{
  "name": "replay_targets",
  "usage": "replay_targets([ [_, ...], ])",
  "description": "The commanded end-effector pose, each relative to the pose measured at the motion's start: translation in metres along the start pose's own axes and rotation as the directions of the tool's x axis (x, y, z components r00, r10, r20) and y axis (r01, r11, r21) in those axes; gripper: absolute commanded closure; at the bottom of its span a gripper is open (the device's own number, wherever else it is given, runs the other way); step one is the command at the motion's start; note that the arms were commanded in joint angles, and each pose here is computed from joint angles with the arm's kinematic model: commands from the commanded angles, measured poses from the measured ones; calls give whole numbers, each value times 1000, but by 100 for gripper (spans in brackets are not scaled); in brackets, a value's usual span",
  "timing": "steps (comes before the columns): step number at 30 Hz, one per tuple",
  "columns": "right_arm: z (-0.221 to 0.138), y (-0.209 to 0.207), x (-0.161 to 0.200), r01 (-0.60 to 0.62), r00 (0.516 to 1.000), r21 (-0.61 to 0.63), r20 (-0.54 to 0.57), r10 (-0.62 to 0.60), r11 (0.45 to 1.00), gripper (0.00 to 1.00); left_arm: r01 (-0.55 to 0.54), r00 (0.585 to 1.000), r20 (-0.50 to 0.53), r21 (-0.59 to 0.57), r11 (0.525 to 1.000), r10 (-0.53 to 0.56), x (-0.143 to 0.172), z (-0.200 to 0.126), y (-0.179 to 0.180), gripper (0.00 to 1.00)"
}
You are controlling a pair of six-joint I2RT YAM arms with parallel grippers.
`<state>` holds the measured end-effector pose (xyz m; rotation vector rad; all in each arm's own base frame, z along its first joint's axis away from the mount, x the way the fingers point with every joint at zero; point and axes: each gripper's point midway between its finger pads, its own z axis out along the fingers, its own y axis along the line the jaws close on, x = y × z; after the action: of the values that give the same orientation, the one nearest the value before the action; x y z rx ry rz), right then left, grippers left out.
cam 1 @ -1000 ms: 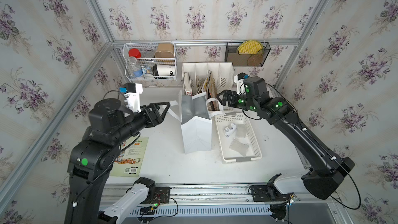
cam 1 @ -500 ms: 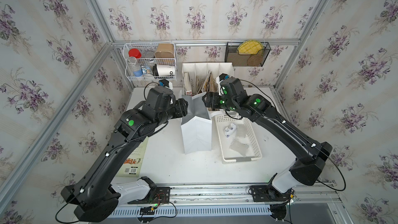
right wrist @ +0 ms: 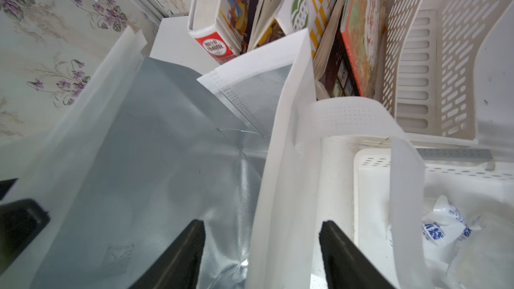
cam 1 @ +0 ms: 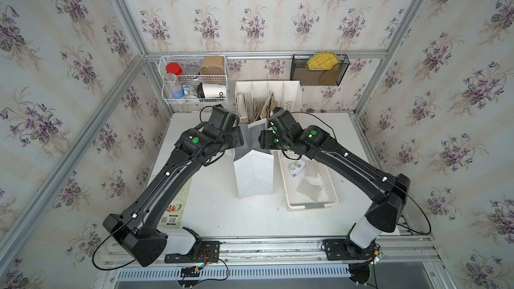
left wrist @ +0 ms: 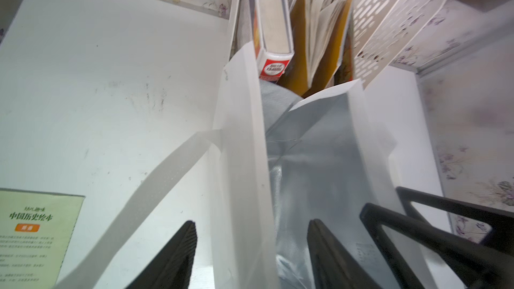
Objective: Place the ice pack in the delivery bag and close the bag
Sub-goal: Pick up the delivery bag from the center of the board.
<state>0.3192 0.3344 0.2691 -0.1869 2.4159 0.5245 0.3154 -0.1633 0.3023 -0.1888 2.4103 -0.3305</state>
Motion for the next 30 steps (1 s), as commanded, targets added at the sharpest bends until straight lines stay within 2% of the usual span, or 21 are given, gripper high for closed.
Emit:
replay_targets([
  [1, 3, -2, 11, -7, 1000, 22, -8, 7, 1000, 33, 4, 1000, -29, -22, 1000, -5, 10, 3, 8, 38],
  [6, 7, -1, 38, -23, 999, 13, -43, 24, 1000, 41, 34, 997, -67, 4, 999, -34, 30, 3, 13, 52],
  [10, 9, -7, 64, -37, 997, 30, -70, 39, 999, 41, 57, 993, -101, 38, 998, -53, 48, -2, 18, 58],
  [11, 10, -10, 70, -42, 996, 37, -79, 45, 998, 41, 65, 992, -110, 36, 997, -61, 53, -2, 21, 62],
  [14, 11, -14, 87, -56, 993, 43, -99, 60, 998, 41, 86, 988, -128, 18, 996, -83, 69, -3, 33, 65],
  [18, 8, -19, 102, -61, 991, 54, -117, 67, 997, 38, 103, 986, -131, 14, 995, -100, 83, -7, 45, 65],
  [24, -11, -5, 84, -56, 996, -18, -68, 55, 998, 30, 75, 993, -96, 80, 994, -68, 65, -27, 31, 63],
  [27, -25, 6, 68, -38, 999, -64, -29, 36, 997, 24, 36, 996, -84, 104, 994, -27, 54, -34, 22, 53],
  [30, -33, 9, 54, -6, 1000, -60, 10, 7, 998, 19, -16, 998, -63, 85, 996, 21, 44, -38, 22, 43],
])
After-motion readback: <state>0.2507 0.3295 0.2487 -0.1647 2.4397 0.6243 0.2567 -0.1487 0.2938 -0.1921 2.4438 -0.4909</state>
